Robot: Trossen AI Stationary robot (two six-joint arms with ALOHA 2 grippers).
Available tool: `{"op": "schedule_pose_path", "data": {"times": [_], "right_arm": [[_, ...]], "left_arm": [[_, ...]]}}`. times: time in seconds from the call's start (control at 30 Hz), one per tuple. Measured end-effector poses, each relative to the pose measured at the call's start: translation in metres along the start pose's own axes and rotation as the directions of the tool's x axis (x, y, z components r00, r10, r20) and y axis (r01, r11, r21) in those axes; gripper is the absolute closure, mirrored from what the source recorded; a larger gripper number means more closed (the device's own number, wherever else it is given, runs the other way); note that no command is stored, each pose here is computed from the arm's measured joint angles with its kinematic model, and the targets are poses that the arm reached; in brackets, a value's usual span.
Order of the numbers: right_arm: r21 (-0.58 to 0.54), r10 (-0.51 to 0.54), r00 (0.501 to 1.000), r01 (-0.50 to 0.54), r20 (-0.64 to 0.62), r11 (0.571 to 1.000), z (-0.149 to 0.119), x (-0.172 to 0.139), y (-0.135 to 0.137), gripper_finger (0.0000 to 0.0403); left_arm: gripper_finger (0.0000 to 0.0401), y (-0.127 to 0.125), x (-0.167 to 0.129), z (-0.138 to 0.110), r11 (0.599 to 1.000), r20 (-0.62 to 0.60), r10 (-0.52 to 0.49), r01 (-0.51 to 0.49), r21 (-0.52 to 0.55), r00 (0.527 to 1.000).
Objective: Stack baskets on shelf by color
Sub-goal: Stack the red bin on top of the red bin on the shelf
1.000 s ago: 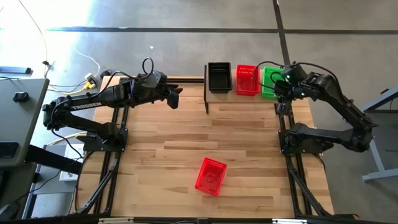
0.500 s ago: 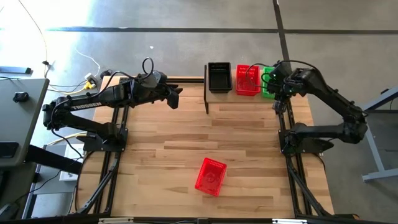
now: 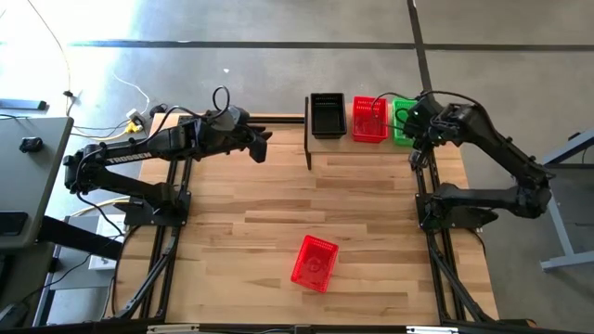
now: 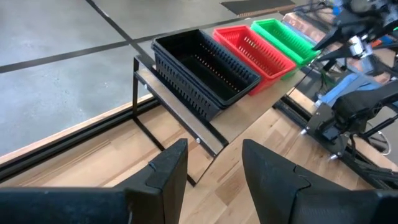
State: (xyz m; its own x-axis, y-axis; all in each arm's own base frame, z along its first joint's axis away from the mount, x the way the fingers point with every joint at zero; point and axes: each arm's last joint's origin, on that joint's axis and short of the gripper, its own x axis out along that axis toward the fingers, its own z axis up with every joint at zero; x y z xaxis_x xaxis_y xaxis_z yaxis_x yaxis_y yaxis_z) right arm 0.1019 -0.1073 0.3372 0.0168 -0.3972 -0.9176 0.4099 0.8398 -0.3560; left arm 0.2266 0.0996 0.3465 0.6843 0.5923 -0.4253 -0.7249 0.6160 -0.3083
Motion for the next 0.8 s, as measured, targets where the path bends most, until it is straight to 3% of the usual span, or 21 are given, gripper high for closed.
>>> {"op": "schedule_pose_path", "data": {"times": [0.2,0.33,0.6,0.8], "right_arm": [[0.062,-0.018,0.997,0.014,0.072,0.998,-0.012,-0.013,0.004,0.0295],[0.077,-0.019,0.985,0.006,0.171,0.997,-0.012,-0.032,0.007,0.0295],[0.087,0.113,0.914,-0.158,0.389,0.984,0.001,-0.061,0.024,0.0295],[0.093,0.221,0.859,-0.295,0.462,0.951,0.012,-0.07,0.048,0.0295]], "left_arm": [[0.0259,0.003,0.0,-0.005,0.999,-0.052,0.031,-0.03,0.02,0.998],[0.0259,0.009,-0.001,-0.013,0.992,-0.116,0.122,-0.117,0.052,0.986],[0.0259,0.019,-0.006,-0.028,0.974,-0.261,0.224,-0.206,0.094,0.939],[0.0259,0.024,-0.01,-0.035,0.961,-0.335,0.271,-0.236,0.141,0.902]]}}
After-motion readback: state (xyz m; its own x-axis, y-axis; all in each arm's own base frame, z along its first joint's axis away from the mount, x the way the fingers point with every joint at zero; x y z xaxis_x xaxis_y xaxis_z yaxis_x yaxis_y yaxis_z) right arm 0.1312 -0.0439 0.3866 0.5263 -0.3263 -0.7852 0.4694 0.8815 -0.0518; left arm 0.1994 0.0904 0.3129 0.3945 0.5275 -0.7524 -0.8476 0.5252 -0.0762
